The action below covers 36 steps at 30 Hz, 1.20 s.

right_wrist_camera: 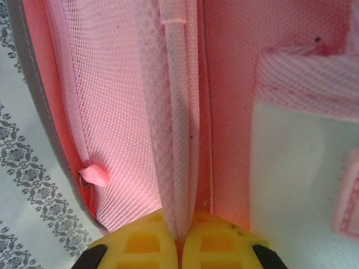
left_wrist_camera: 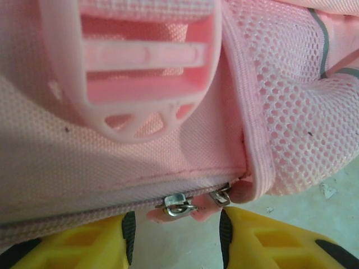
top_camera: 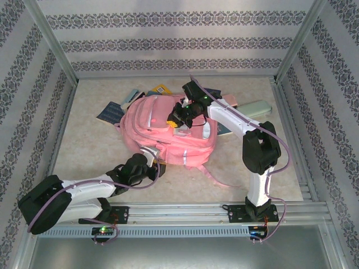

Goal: Pack books, pencil case, and school supplies into a backpack

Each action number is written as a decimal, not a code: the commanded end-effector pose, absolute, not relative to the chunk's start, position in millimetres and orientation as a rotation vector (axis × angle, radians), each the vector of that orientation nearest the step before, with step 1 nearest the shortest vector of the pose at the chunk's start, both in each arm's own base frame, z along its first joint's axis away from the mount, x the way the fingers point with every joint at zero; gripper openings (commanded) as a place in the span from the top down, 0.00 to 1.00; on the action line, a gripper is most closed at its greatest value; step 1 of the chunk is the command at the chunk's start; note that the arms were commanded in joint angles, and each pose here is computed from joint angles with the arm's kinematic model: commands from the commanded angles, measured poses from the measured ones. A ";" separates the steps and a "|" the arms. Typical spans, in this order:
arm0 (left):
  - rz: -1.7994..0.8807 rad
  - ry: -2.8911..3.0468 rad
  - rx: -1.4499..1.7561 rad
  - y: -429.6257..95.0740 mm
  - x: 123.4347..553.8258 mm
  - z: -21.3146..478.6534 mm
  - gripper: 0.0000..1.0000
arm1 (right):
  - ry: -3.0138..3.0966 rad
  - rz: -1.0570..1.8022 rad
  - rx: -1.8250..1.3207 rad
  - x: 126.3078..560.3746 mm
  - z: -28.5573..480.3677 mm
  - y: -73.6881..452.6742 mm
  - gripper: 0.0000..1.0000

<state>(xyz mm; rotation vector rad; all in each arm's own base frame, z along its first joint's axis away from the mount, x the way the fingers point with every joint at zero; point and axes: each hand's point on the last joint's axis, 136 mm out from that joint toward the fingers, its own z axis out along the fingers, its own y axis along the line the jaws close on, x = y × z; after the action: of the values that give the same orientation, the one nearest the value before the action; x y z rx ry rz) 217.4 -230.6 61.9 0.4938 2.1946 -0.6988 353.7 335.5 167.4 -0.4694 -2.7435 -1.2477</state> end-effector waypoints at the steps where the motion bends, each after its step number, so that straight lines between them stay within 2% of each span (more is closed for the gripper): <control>1: -0.709 2.129 0.479 -242.5 229.9 79.4 0.55 | -2.726 -1.379 -0.448 356.1 200.5 336.1 1.00; 4: -0.677 2.137 0.450 -240.7 236.6 76.8 0.62 | -2.724 -1.380 -0.446 354.9 199.9 338.0 1.00; 9: -0.629 2.148 0.430 -236.3 242.5 74.6 0.83 | -2.727 -1.374 -0.441 353.1 198.2 338.2 1.00; 15: -0.628 2.146 0.414 -229.4 239.2 74.9 0.95 | -2.743 -1.352 -0.439 352.3 193.0 334.5 1.00; 20: -0.606 2.149 0.369 -215.6 235.9 73.1 1.00 | -2.761 -1.337 -0.422 352.6 192.1 332.5 1.00; 36: -0.515 2.192 0.221 -174.0 243.5 70.7 1.00 | -2.908 -1.210 -0.220 345.2 193.1 322.3 1.00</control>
<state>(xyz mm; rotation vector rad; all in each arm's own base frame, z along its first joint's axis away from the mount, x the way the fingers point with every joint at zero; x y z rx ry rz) 237.2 -190.5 72.6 0.3015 2.1738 -0.5715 351.3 328.2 164.2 -0.3392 -2.8359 -1.1987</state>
